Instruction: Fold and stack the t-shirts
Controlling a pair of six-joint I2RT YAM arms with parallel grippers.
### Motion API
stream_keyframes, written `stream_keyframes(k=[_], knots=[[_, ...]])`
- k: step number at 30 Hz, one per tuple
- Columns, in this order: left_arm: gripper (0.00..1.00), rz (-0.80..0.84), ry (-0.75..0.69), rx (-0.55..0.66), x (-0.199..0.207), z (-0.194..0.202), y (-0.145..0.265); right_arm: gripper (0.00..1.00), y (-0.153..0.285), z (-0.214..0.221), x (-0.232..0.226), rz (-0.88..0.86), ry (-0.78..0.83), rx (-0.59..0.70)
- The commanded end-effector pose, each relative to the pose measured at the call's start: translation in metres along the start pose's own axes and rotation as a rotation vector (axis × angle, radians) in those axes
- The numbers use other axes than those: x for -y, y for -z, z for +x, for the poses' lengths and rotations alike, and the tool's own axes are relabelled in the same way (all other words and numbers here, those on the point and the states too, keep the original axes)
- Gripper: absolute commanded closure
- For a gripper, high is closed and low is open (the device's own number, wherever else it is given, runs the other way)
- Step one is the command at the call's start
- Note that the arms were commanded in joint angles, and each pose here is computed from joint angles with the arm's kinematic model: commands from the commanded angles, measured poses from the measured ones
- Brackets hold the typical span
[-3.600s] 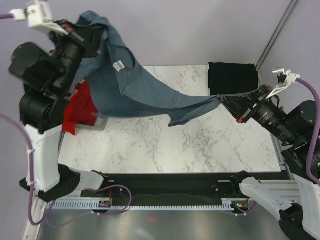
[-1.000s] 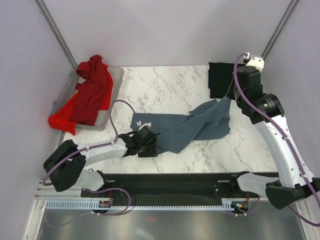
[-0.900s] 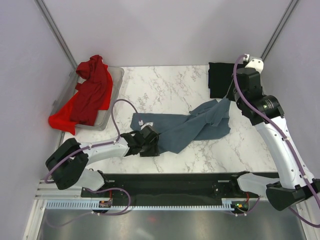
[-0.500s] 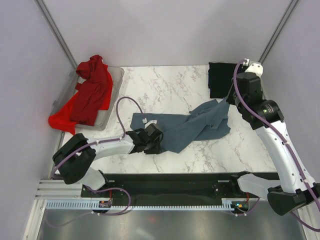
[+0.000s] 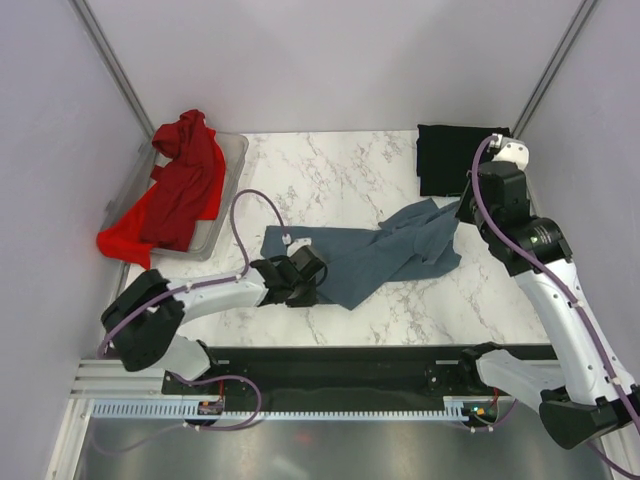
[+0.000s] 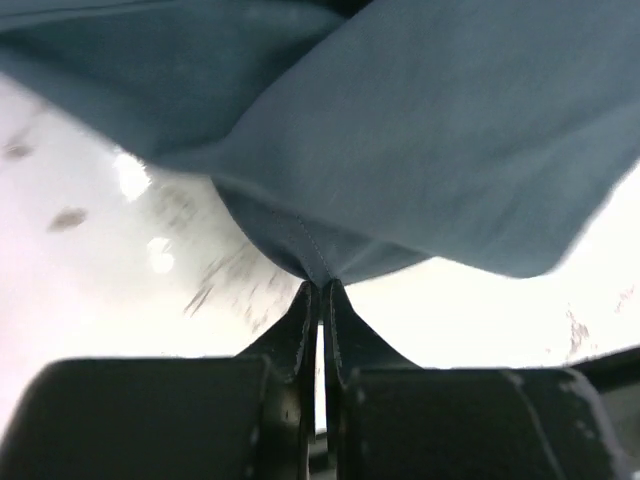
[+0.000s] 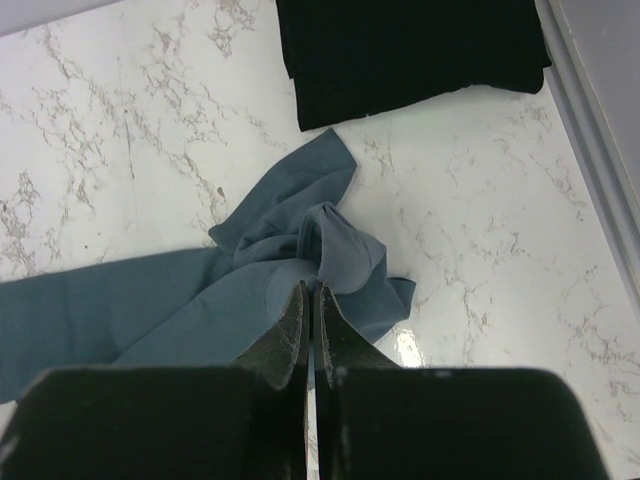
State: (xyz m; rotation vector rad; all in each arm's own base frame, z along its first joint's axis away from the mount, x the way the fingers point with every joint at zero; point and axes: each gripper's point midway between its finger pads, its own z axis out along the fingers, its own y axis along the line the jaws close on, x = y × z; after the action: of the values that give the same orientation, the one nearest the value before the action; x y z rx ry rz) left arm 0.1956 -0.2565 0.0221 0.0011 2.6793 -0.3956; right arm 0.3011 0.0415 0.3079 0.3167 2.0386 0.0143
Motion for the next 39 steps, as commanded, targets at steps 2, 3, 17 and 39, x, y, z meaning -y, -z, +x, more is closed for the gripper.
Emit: stream_keyframes(k=[2,3,17,39], knots=[[0.98,0.005,0.0,0.136,-0.005,-0.033,0.065,1.0,0.011,0.003,0.001,-0.037,-0.026,0.009],[0.98,-0.013,-0.006,0.152,-0.012,-0.036,0.081,1.0,0.015,-0.001,0.001,-0.042,-0.035,0.021],[0.98,0.371,-0.099,0.774,-0.012,-0.133,0.365,1.0,0.186,-0.105,0.046,-0.161,-0.224,0.452],[0.98,0.859,-0.323,1.231,-0.015,-0.11,0.555,1.0,0.468,-0.174,0.095,-0.546,-0.122,1.25]])
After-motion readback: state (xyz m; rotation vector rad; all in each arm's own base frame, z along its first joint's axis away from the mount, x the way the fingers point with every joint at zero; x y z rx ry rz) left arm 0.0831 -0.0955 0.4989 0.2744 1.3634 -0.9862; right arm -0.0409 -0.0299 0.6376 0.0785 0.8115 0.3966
